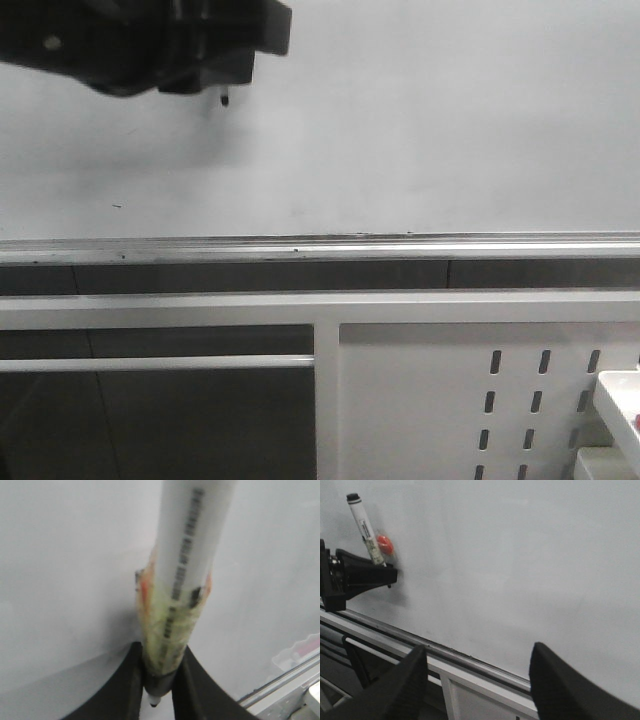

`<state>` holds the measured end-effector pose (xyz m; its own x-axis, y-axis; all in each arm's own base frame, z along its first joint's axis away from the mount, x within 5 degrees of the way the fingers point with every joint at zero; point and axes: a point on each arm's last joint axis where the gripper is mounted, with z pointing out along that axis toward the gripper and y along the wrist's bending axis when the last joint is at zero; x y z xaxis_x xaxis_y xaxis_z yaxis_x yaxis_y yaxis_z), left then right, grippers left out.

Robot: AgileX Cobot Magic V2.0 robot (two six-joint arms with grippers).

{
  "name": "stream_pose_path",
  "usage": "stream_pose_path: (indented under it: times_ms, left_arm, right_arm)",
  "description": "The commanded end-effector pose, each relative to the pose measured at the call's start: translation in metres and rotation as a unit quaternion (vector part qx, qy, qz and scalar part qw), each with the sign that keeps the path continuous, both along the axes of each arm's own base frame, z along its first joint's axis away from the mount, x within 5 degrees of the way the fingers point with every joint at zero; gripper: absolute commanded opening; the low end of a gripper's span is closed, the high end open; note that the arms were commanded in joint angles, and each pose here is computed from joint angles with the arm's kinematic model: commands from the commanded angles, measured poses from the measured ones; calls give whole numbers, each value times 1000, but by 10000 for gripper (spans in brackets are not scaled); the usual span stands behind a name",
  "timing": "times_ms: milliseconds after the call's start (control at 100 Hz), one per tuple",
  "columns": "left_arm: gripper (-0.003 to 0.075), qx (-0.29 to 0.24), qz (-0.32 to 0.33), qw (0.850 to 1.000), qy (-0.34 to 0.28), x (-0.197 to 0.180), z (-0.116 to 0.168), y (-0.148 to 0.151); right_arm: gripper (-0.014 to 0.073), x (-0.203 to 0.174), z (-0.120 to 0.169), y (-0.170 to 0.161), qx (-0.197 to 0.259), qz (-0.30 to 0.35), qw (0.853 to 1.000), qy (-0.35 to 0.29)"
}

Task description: Write number 1 on whiteboard

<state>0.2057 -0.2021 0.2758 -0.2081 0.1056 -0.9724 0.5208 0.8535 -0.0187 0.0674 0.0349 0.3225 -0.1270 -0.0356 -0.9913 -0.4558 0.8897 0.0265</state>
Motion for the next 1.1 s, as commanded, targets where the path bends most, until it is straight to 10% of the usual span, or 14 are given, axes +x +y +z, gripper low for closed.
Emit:
stream_pose_path:
  times_ms: [0, 250, 510, 1090]
  left_arm:
    - [-20, 32, -48, 995, -87, -16, 34, -1]
    - [-20, 150, -256, 944, -141, -73, 46, -14]
    - [-20, 189, -298, 917, -184, -85, 53, -7]
    - [-20, 199, -315, 911, -178, -87, 50, -7]
  right_arm:
    - [391, 3, 23, 5, 22, 19, 998, -47]
    - [392, 16, 44, 62, -95, 212, 971, -51]
    - [392, 30, 74, 97, -106, 250, 960, -73]
    - [278, 36, 74, 116, -90, 267, 958, -55]
